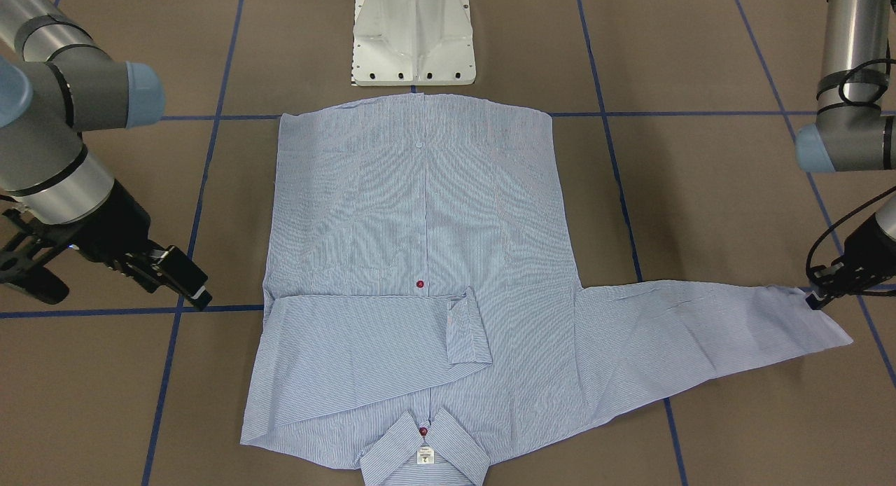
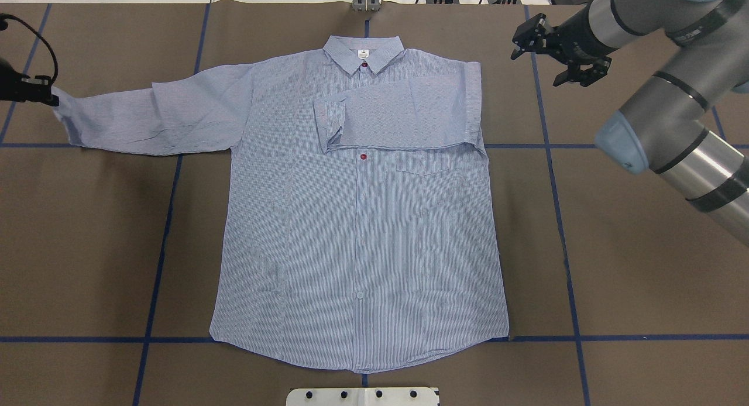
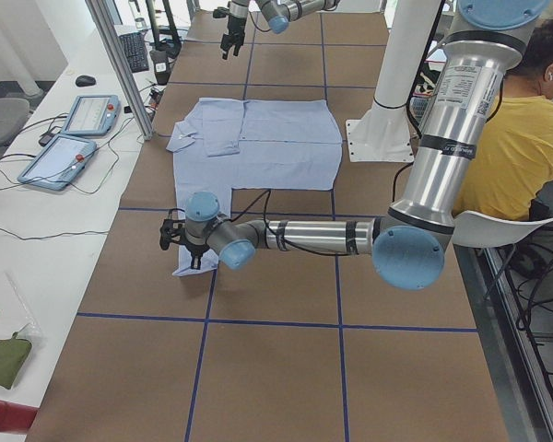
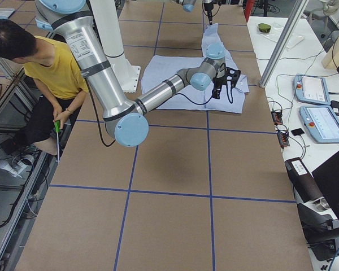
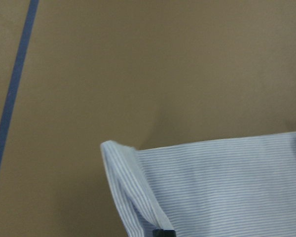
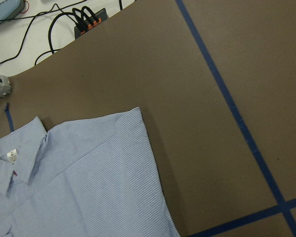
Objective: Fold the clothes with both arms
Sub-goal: 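Fold the other sleeve across the shirt body with the left gripper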
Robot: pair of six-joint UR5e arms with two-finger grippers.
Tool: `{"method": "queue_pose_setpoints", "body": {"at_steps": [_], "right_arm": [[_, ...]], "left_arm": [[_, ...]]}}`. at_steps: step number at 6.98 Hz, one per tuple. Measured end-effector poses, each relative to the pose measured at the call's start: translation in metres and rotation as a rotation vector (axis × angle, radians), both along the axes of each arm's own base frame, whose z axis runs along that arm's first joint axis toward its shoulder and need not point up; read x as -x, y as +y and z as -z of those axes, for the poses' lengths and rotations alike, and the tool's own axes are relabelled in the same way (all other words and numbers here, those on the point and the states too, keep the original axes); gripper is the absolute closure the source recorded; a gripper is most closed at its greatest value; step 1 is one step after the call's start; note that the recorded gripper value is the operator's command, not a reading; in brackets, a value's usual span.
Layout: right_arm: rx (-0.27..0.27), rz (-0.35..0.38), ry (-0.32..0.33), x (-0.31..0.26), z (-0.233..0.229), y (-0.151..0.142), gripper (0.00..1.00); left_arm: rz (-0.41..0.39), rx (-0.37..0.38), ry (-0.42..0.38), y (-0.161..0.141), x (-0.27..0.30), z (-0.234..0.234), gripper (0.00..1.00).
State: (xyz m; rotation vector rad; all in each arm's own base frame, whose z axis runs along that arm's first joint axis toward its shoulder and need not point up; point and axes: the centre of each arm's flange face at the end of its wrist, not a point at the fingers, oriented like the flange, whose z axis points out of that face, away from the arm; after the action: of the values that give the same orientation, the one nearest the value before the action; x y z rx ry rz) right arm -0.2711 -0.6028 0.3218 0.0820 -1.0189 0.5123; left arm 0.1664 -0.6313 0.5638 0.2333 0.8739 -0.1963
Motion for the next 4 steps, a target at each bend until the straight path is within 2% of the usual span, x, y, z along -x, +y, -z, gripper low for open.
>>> {"method": "queue_pose_setpoints", "body": {"at_steps": [1, 2, 4], "right_arm": [[-0.016, 0.014, 0.023, -0.02, -0.018, -0.002, 0.0], [-0.027, 0.023, 0.04, -0.033, -0.031, -0.003, 0.0], [-0.053, 0.041, 0.07, -0.05, -0.048, -0.005, 0.0]], "left_arm": [[0.028, 0.031, 0.032, -0.019, -0.018, 0.055, 1.0], [0.041, 0.07, 0.082, -0.022, -0.055, 0.112, 1.0], [0.024, 0.185, 0.212, 0.006, -0.177, 0.22, 1.0]]}}
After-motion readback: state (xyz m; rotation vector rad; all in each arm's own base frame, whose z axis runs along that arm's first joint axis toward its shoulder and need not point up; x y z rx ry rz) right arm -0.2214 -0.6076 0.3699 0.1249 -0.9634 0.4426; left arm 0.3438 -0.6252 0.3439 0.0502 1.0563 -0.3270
